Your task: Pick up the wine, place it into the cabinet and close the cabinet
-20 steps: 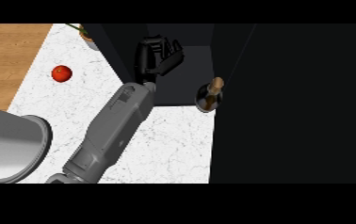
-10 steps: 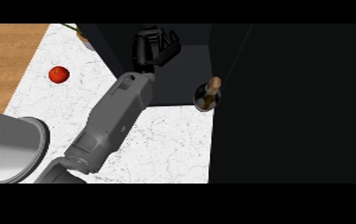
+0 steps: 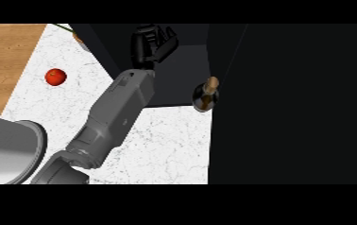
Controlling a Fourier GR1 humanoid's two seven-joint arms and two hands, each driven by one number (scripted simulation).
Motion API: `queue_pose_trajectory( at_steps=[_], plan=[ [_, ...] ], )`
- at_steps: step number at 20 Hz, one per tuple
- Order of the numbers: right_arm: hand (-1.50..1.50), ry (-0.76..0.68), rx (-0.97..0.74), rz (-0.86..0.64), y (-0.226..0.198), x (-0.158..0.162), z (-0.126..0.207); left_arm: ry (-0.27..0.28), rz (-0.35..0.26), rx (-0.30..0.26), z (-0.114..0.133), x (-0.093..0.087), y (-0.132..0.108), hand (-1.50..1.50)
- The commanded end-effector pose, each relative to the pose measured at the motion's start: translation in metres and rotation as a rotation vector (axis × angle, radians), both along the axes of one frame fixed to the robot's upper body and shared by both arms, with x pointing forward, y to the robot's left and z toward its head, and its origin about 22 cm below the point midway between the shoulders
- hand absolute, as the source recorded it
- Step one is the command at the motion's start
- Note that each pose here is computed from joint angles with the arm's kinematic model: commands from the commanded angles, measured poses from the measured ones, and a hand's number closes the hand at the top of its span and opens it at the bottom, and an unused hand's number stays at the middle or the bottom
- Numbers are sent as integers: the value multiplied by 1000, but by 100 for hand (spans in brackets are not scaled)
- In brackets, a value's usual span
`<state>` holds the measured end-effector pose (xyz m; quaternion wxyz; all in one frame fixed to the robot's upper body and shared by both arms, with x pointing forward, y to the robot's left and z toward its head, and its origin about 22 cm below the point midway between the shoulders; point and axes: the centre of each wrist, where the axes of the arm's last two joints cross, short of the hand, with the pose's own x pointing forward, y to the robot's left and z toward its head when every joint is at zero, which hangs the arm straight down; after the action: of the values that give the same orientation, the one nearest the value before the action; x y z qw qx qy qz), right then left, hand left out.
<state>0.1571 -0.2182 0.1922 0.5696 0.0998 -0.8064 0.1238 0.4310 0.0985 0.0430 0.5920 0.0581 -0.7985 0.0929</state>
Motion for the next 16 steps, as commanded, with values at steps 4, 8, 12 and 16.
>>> queue_pose_trajectory(
  at_steps=[4, 8, 12, 16],
  plan=[
    [-150, -30, 28, 50, -5, -18, 12, 6, 20, -90, -13, -1, 17, 150],
    [-150, -39, 45, 41, 1, -5, 13, 17, 4, -61, -11, 2, 22, 150],
    [-150, -27, 21, 59, 3, -2, 10, 16, 31, -33, -4, 8, 35, 150],
    [-150, -51, 29, 64, 2, -15, 14, 39, 47, 2, -20, -1, 19, -150]
  ],
)
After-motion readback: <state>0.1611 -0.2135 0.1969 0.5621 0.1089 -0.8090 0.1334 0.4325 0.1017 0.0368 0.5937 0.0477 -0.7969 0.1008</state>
